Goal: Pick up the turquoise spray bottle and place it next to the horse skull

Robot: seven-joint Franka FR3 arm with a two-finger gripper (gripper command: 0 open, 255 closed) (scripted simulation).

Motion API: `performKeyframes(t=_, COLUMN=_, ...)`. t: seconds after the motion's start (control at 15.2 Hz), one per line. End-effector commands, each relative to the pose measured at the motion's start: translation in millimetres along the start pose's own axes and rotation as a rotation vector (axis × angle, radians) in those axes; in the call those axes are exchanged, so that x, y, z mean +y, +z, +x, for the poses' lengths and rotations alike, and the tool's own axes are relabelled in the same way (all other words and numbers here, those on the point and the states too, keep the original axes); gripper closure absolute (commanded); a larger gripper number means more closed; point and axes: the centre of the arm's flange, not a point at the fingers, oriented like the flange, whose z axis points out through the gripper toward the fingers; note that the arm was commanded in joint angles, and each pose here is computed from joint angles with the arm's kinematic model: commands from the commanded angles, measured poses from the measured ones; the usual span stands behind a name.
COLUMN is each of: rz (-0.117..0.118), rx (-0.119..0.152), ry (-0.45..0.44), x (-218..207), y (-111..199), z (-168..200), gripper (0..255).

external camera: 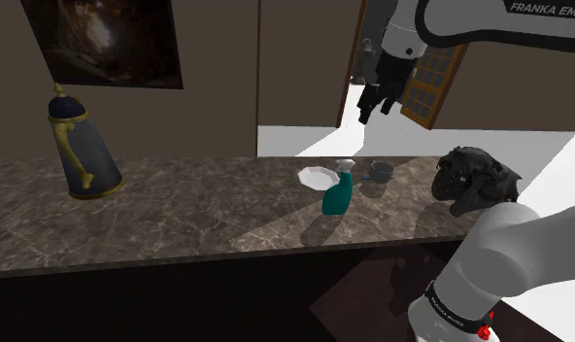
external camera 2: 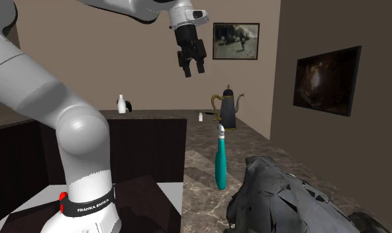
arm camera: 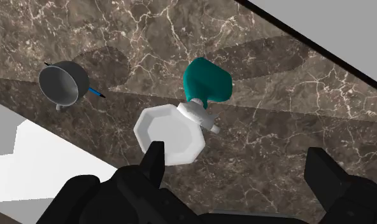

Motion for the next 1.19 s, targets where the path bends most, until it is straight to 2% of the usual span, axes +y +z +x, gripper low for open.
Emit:
performKeyframes(t=0.0, rz=0.000, rx=0.000, ry=0.000, x=0, y=0, z=0, gripper=0)
performKeyframes(t=0.59, rz=-0.032, rx=-0.215, ry=-0.421, x=-10, y=115, z=71, gripper=0)
performKeyframes(t=1.12, rz=-0.060, rx=-0.407, ry=-0.795, x=-35, y=228, z=105, gripper=0)
